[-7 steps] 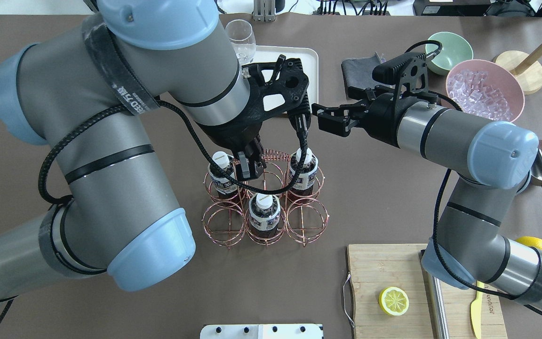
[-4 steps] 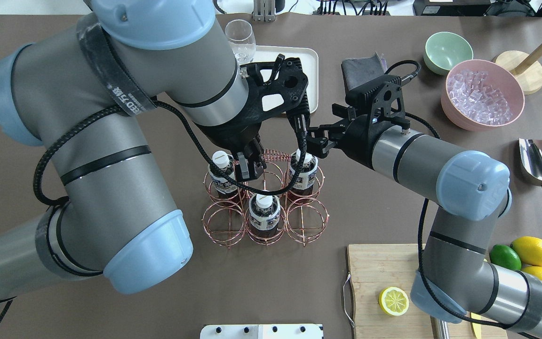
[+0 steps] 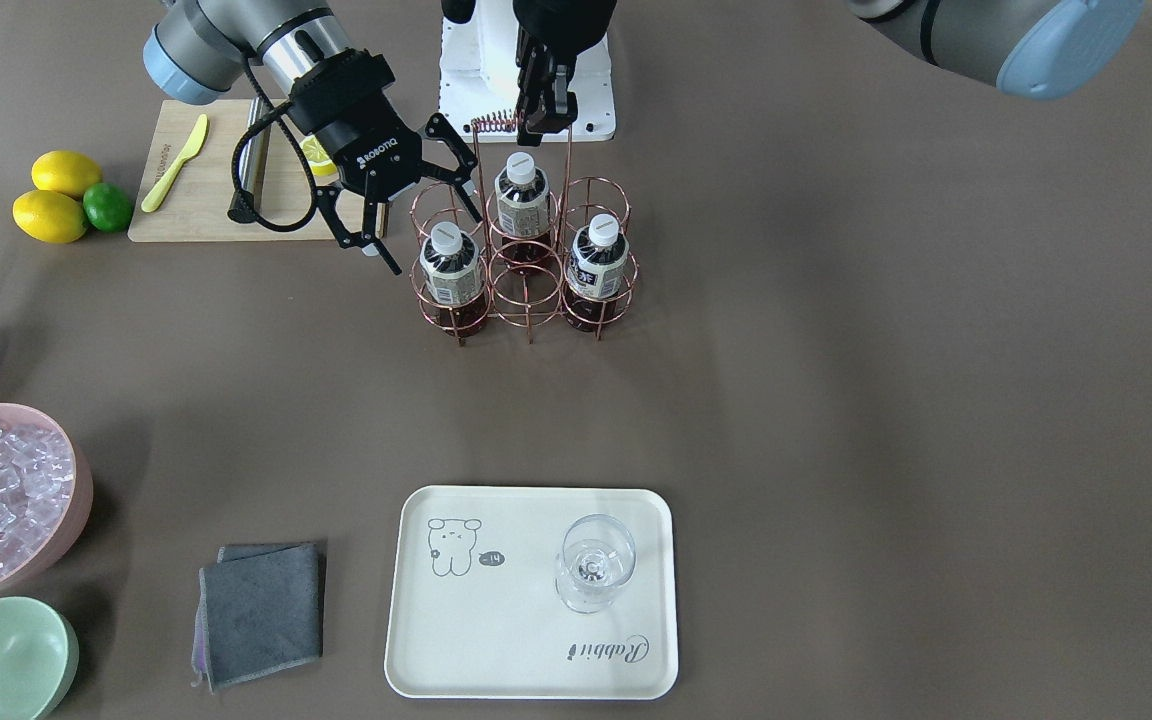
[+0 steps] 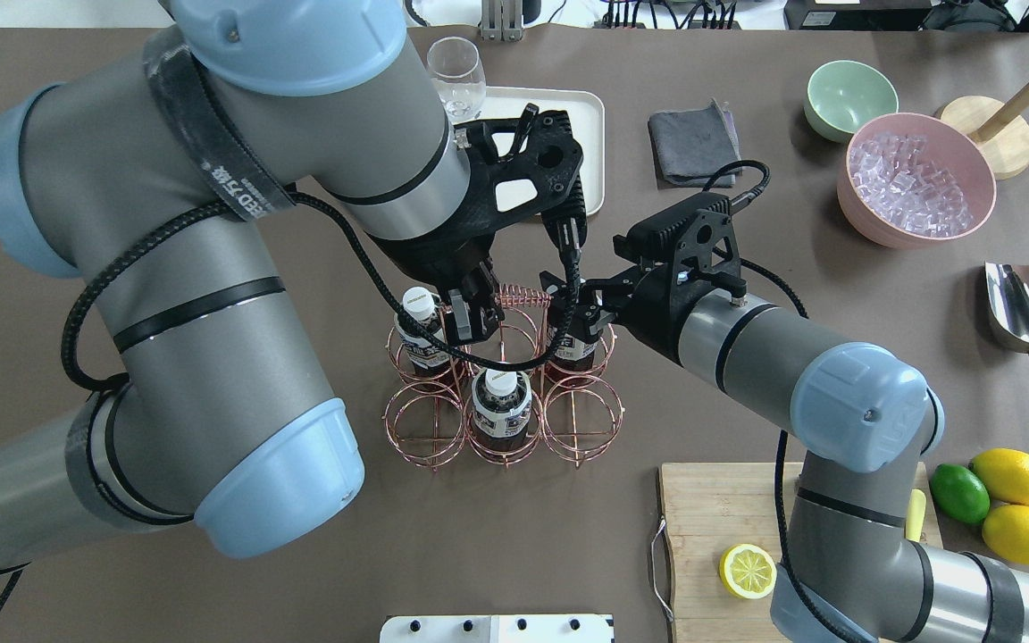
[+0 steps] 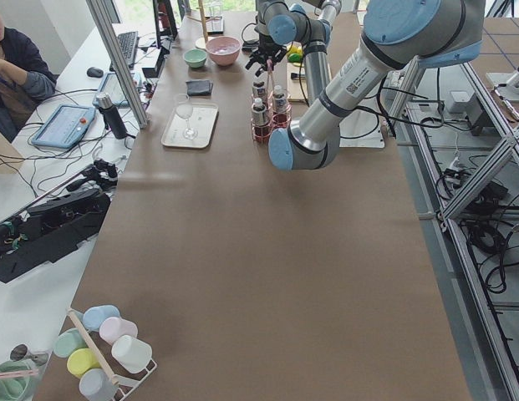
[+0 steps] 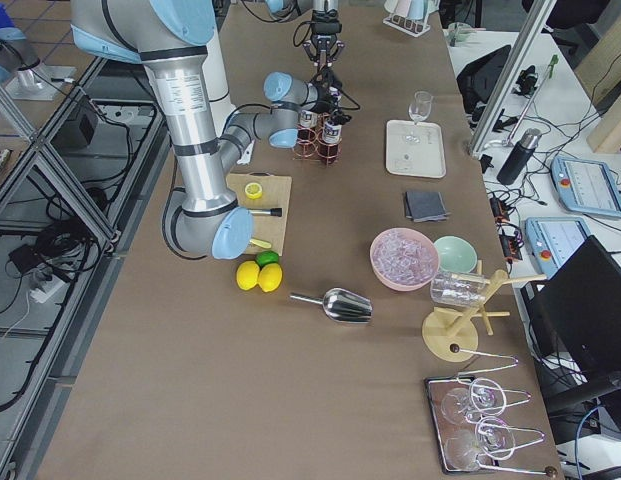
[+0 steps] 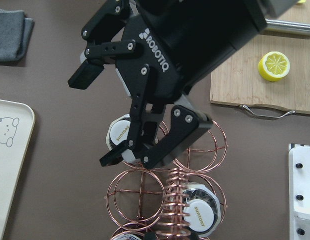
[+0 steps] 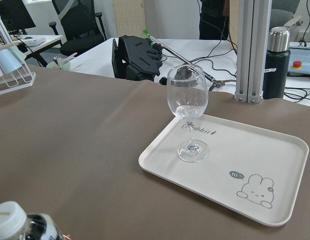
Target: Take tea from basket to plate
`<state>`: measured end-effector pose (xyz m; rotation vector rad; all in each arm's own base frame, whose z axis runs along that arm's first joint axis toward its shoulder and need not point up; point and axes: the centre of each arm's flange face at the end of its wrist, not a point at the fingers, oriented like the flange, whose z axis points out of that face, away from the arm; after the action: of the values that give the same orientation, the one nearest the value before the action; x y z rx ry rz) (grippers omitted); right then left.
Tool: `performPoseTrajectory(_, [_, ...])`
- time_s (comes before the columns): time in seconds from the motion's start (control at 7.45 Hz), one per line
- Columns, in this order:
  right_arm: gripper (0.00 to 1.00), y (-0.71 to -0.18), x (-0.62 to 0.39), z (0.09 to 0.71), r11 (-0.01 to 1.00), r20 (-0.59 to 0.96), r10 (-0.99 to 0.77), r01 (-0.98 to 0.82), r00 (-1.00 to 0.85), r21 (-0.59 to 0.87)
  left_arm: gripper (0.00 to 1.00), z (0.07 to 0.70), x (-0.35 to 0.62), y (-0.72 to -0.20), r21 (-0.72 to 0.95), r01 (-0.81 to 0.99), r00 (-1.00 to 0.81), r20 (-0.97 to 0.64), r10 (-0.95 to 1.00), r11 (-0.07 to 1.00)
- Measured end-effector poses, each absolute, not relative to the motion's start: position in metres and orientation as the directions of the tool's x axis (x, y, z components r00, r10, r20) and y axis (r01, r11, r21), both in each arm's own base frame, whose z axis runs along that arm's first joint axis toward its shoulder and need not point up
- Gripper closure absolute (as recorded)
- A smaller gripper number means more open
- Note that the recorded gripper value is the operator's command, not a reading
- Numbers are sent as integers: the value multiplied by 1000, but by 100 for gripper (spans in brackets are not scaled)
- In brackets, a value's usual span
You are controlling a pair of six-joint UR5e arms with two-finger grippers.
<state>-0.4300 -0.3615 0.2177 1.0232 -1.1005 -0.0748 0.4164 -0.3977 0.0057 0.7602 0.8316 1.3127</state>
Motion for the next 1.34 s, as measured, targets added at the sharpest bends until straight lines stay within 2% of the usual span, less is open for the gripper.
performPoseTrajectory(0.94, [1, -332, -422, 232, 582, 690, -534, -380, 489, 719, 100, 6, 418, -397, 857, -505, 63, -88, 994, 108])
performPoseTrajectory(1.07, [3, -329, -427, 233, 583, 687, -539, -372, 488, 722, 100, 6, 418, -397, 857, -504, 63, -88, 994, 108])
performPoseTrajectory(1.21, [12, -328, -429, 234, 575, 673, -550, -361, 494, 735, 100, 6, 418, -397, 857, -504, 62, -88, 994, 107])
performPoseTrajectory(1.34, [13, -329, -430, 234, 556, 649, -568, -345, 506, 756, 100, 6, 418, -397, 857, -505, 62, -88, 994, 107])
